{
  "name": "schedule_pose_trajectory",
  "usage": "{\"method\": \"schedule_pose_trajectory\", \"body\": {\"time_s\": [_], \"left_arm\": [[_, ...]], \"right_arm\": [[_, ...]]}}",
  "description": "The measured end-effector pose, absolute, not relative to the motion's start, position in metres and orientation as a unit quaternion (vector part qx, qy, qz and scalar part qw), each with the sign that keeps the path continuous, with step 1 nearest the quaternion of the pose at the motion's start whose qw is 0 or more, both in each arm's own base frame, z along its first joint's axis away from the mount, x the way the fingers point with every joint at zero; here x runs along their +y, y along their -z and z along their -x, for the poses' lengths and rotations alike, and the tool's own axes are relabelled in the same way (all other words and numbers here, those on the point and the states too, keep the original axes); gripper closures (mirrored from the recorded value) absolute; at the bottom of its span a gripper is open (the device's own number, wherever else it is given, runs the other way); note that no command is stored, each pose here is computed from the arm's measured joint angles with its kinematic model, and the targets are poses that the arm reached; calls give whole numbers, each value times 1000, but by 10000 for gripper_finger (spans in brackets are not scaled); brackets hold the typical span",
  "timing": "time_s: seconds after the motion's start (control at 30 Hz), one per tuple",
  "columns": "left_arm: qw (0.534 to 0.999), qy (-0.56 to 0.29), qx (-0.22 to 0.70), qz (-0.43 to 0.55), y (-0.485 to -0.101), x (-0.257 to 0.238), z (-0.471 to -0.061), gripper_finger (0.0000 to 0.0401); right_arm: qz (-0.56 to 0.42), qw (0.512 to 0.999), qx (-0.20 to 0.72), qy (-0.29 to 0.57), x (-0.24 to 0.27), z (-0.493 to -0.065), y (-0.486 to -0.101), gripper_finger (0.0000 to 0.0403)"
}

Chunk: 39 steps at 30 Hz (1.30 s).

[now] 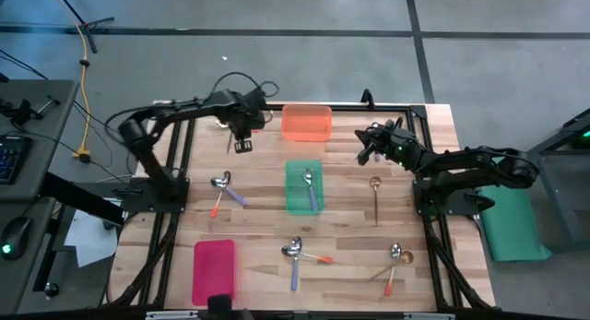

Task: Sort silverware by color (type)
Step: Put the gold spoon into the orange bin

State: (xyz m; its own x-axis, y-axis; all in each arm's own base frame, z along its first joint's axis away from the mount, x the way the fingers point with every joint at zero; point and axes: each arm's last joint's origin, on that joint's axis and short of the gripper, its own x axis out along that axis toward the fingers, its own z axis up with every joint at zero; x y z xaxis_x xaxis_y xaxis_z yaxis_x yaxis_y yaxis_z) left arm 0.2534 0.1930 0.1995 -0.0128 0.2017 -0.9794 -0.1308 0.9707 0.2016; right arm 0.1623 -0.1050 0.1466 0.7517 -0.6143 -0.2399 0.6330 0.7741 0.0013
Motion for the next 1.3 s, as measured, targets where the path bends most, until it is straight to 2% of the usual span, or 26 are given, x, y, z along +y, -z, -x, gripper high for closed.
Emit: {"method": "schedule_pose_trajectory", "body": {"time_s": [0.17,0.33,0.5,0.83,1.3], "left_arm": [[664,-94,739,-66,-185,196,-266,323],[660,-82,742,-80,-177,200,-277,281],[663,-94,738,-81,-173,210,-283,257],[633,-98,764,-78,-154,225,-278,256],[635,-112,760,-84,-152,247,-266,265]], "right_arm": [[-46,938,112,323,-102,-164,-147,402],[-45,942,113,313,-98,-167,-146,402],[-43,946,114,301,-94,-169,-146,402],[-41,951,115,283,-87,-172,-146,402],[-41,952,114,280,-86,-173,-147,402]]}}
